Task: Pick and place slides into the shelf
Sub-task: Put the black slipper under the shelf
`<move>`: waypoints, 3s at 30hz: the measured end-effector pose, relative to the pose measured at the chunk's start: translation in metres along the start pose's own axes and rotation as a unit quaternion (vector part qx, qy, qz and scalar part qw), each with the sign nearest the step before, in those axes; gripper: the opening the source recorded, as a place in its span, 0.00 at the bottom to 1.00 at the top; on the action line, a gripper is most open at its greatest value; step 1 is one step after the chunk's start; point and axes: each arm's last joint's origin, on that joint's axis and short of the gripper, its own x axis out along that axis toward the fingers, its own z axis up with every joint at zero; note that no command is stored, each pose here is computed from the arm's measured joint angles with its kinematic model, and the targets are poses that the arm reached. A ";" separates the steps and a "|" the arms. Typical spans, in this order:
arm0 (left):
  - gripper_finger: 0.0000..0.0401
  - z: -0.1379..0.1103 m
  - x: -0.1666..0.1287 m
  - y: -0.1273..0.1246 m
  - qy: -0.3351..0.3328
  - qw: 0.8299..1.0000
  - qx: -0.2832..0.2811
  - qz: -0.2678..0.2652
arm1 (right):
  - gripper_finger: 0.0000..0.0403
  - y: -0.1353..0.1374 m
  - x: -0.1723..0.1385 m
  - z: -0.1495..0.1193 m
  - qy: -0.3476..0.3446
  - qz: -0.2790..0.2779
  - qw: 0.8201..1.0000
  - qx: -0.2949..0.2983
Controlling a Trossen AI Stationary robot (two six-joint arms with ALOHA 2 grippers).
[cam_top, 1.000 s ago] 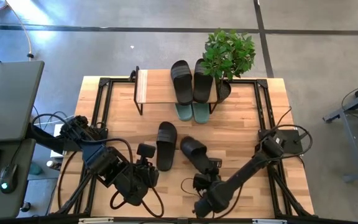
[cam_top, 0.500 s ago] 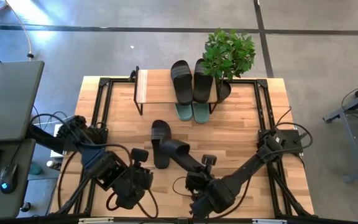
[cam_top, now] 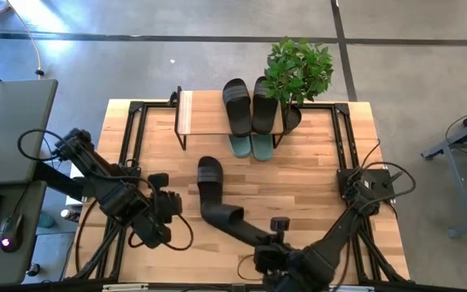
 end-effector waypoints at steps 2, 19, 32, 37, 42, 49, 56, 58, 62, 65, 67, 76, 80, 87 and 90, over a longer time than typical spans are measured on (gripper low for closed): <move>0.30 -0.003 0.009 -0.003 -0.024 1.000 0.005 -0.019 | 0.09 0.001 -0.010 0.003 -0.031 0.012 0.999 0.012; 0.61 -0.014 0.051 -0.019 -0.074 0.994 0.082 -0.025 | 0.09 0.006 -0.012 0.014 -0.058 0.065 0.995 0.041; 0.58 -0.018 0.031 -0.008 -0.056 0.990 0.059 -0.118 | 0.09 0.007 -0.012 0.011 -0.040 0.085 0.994 -0.056; 0.49 -0.013 0.018 -0.003 -0.120 0.983 0.056 -0.131 | 0.09 0.014 -0.019 0.012 -0.069 0.093 0.992 -0.046; 0.40 -0.007 0.019 -0.010 -0.146 0.975 0.085 -0.147 | 0.09 0.013 -0.015 0.021 -0.085 0.101 0.991 -0.027; 0.36 -0.006 0.022 -0.014 -0.138 0.973 0.093 -0.162 | 0.09 0.010 -0.011 0.025 -0.089 0.102 0.991 -0.024; 0.37 0.001 0.020 -0.019 -0.171 0.964 0.094 -0.178 | 0.09 0.006 -0.005 0.035 -0.104 0.111 0.988 -0.024; 0.37 0.002 0.021 -0.020 -0.173 0.964 0.095 -0.178 | 0.09 0.005 -0.003 0.036 -0.098 0.118 0.988 -0.022; 0.37 0.002 0.021 -0.021 -0.175 0.964 0.096 -0.177 | 0.09 0.004 -0.001 0.039 -0.103 0.121 0.987 -0.023; 0.35 0.002 0.022 -0.021 -0.177 0.963 0.107 -0.175 | 0.09 0.003 0.001 0.041 -0.107 0.126 0.986 -0.023; 0.33 0.002 0.022 -0.022 -0.178 0.962 0.106 -0.176 | 0.09 0.002 0.002 0.043 -0.106 0.135 0.985 -0.025; 0.03 0.003 0.021 -0.021 -0.185 0.962 0.110 -0.170 | 0.09 -0.001 0.006 0.046 -0.106 0.141 0.984 -0.020; 0.03 0.004 0.021 -0.020 -0.196 0.964 0.107 -0.147 | 0.09 -0.001 0.006 0.046 -0.106 0.139 0.984 -0.019; 0.01 0.003 0.023 -0.017 -0.202 0.968 0.103 -0.109 | 0.19 -0.001 0.004 0.045 -0.114 0.116 0.987 0.003; 0.01 0.005 0.022 -0.017 -0.214 0.967 0.096 -0.096 | 0.27 0.000 0.003 0.046 -0.127 0.097 0.987 0.010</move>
